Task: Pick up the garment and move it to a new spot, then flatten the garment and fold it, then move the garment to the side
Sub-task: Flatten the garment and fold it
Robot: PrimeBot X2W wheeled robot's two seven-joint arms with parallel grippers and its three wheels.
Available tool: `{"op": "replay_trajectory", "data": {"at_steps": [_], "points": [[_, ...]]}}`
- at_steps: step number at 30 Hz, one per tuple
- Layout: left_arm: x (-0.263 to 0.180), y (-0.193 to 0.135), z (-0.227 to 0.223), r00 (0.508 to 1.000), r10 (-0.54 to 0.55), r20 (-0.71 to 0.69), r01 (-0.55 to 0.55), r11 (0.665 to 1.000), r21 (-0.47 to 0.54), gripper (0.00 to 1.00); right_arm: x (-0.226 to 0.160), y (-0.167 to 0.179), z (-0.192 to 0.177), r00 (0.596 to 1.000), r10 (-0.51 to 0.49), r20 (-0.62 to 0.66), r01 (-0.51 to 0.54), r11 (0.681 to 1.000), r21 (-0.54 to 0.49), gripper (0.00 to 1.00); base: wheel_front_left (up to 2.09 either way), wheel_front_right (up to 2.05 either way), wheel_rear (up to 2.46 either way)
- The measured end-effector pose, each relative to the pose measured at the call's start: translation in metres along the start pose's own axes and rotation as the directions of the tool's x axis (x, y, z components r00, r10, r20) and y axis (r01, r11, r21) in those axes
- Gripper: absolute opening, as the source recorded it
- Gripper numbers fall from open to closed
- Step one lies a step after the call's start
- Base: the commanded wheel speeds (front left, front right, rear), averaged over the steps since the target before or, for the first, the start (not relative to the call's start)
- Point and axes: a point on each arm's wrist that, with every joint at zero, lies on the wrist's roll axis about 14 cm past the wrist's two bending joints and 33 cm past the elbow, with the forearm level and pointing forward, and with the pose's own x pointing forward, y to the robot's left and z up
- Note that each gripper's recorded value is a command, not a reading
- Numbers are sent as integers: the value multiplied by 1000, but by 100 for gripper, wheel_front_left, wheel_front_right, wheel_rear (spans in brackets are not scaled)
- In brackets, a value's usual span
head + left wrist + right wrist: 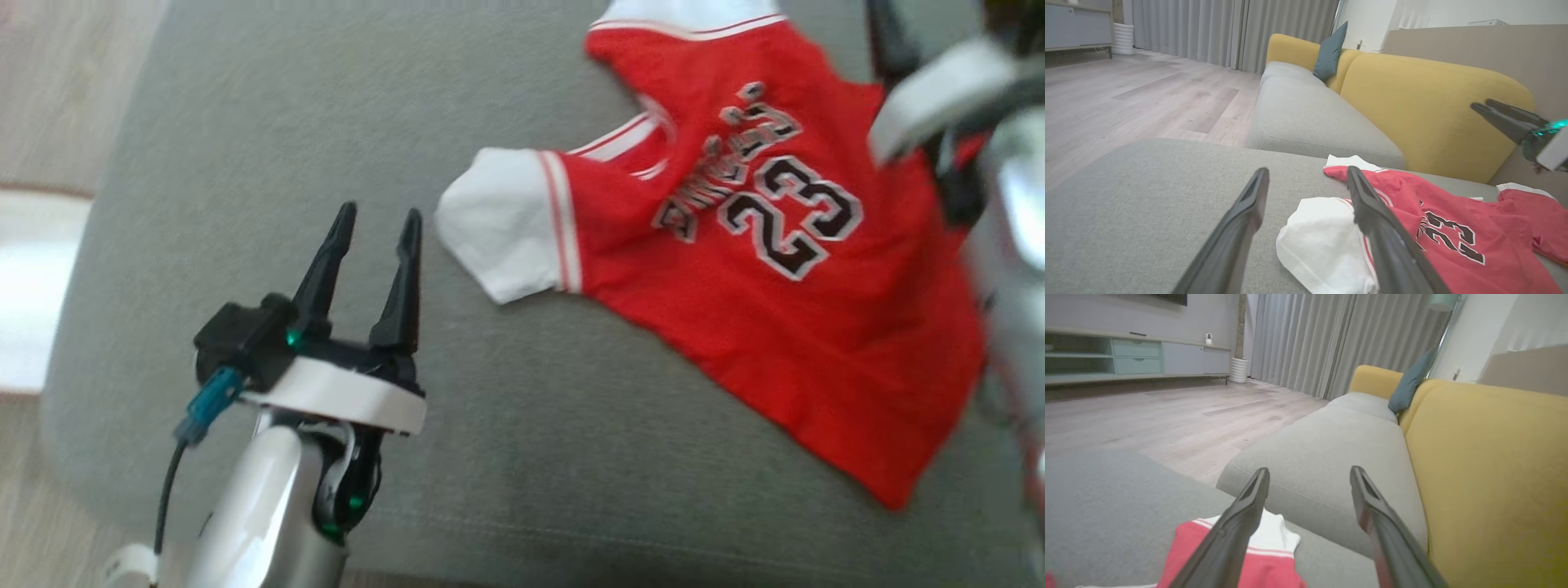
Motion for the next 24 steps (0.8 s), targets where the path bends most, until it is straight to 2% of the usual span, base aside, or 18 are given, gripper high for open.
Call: {"op": "replay_trajectory", "data": {"at_steps": [4, 8, 13, 14, 18, 21, 24], "points": [[-2, -10, -1, 1000, -23, -1, 23, 1000, -5, 100, -48, -2, -17, 998, -64, -10, 65, 993, 100, 100, 0, 0, 0], [-1, -21, -1, 998, -59, 4, 59, 998, -3, 100, -103, 2, -36, 989, -146, -29, 149, 968, 200, 100, 0, 0, 0], [1, -34, 3, 995, -97, 16, 97, 995, -8, 100, -171, 20, -62, 965, -242, -100, 262, 914, 310, 100, 0, 0, 0], [0, -36, 4, 995, -103, 19, 103, 995, -7, 100, -194, 28, -70, 954, -265, -137, 297, 894, 336, 100, 0, 0, 0], [-4, -44, 1, 993, -121, 8, 121, 993, -12, 100, -234, 35, -84, 932, -296, -207, 354, 864, 357, 100, 0, 0, 0], [-4, -46, -3, 992, -127, -2, 127, 992, -14, 100, -255, 43, -96, 917, -305, -256, 390, 820, 418, 100, 0, 0, 0], [-2, -47, -7, 991, -137, -13, 137, 991, -7, 100, -260, 50, -99, 916, -296, -271, 391, 809, 439, 100, 0, 0, 0]]}}
